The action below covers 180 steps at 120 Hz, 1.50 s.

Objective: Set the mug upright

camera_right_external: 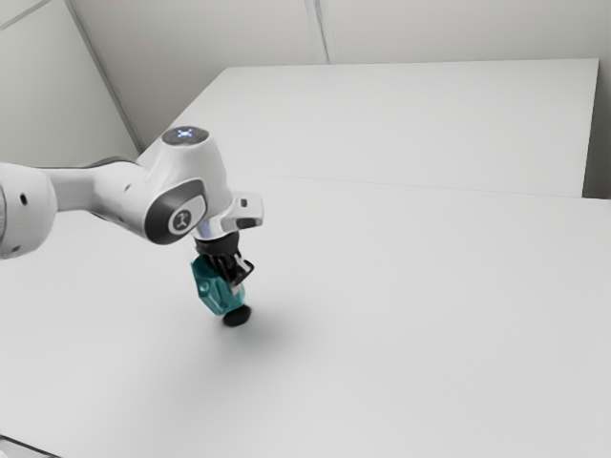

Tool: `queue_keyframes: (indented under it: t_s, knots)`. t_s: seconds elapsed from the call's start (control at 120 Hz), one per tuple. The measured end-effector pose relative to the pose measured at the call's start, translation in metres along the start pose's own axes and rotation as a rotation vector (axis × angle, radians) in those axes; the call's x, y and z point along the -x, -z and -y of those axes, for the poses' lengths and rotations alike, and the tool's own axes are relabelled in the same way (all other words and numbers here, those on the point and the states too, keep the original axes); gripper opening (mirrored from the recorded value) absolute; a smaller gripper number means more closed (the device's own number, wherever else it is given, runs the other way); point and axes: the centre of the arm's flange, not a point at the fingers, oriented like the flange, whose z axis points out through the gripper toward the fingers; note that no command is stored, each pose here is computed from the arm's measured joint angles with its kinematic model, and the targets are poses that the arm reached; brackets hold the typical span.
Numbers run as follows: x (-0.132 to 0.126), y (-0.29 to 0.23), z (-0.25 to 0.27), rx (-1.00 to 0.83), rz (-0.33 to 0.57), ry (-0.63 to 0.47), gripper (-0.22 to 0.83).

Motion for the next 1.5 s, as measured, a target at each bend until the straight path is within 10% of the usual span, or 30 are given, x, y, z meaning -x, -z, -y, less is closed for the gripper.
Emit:
queue_keyframes:
  t_s: [0.767,1.5]
  knots:
    - [-0.011,-0.039,0.005,-0.009,-0.016,0.049,-0.17]
    - [-0.013,-0.016,0.018,-0.006,-0.061,0.059,0.27]
